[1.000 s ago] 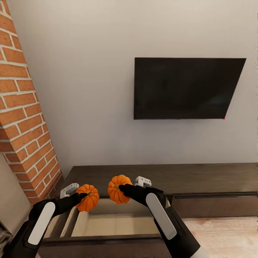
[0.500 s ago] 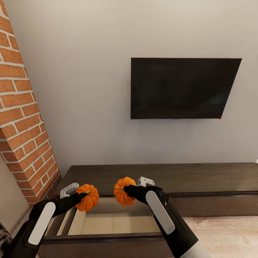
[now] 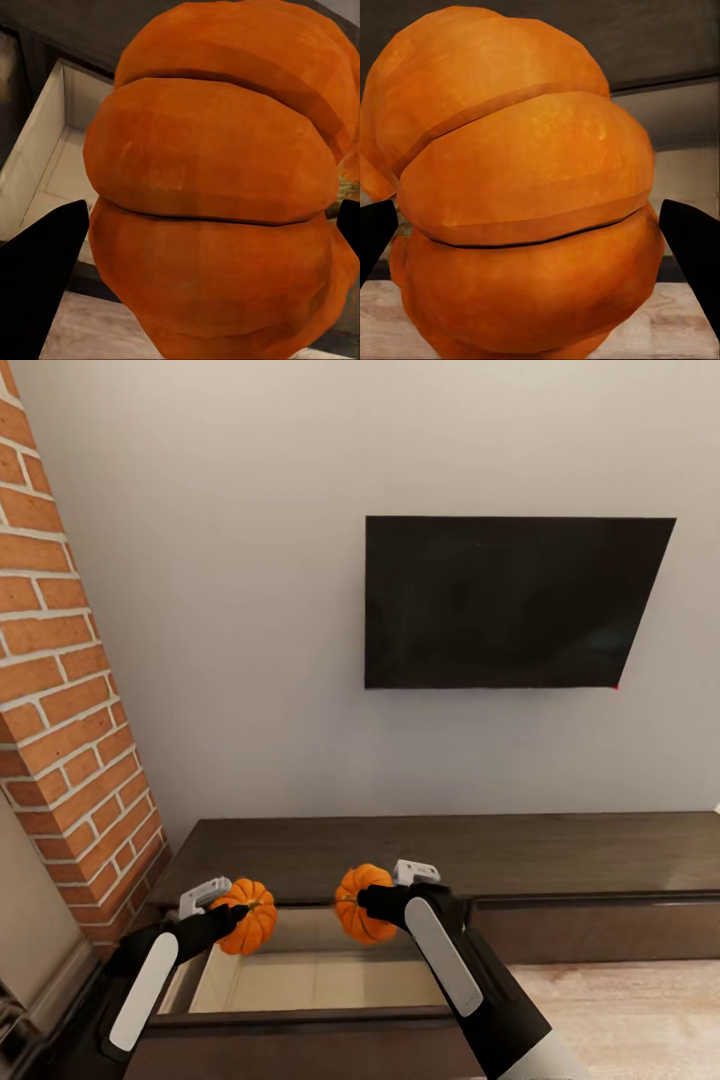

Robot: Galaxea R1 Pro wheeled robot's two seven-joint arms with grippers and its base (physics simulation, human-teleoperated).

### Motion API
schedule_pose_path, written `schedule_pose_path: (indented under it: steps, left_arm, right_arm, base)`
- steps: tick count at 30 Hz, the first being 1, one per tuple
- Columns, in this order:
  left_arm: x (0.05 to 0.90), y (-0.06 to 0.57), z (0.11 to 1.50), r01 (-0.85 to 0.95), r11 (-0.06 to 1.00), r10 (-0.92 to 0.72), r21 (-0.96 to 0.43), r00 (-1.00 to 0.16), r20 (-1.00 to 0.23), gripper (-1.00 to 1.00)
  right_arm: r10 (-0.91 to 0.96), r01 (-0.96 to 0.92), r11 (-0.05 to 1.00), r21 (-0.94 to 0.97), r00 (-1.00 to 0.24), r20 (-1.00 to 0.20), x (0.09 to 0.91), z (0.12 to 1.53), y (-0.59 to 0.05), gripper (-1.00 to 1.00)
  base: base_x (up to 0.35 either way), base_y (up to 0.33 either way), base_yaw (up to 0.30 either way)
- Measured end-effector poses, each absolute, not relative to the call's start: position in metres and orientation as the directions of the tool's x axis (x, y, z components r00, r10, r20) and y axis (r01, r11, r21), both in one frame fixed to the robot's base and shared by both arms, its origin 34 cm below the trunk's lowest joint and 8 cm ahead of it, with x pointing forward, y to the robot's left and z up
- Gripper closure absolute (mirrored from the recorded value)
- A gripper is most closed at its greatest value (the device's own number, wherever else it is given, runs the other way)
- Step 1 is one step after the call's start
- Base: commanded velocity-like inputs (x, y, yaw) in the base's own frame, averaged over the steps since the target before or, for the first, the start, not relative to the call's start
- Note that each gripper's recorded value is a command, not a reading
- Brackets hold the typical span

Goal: Place each of the two pumpkins and all three candles from the living room inside a cabinet in the living room (use any cabinet), then make sure every cabinet is closed, and position the cauldron so it is next to a table in the living room.

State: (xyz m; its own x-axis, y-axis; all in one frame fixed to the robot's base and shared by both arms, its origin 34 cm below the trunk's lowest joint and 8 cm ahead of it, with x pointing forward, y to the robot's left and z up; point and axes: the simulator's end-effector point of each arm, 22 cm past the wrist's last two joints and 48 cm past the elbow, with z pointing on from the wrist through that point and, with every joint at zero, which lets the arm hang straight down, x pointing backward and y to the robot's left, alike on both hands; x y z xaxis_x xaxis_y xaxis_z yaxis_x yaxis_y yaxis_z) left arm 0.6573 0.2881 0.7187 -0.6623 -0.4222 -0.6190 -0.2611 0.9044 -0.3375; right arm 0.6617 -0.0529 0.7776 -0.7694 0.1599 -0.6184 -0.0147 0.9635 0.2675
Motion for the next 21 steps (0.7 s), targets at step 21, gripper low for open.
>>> schedule_pose_path:
  steps: [21]
  left_arm:
    - [0.649,0.263,0.656,-0.292,0.909,-0.416,-0.297,-0.666,-0.619,1.0]
  right_arm:
    - [0.146,-0.014,0.967,0.255,-0.79,-0.596,0.652,0.724,-0.052,1.0]
  base:
    - [0.0,0.0,0.0]
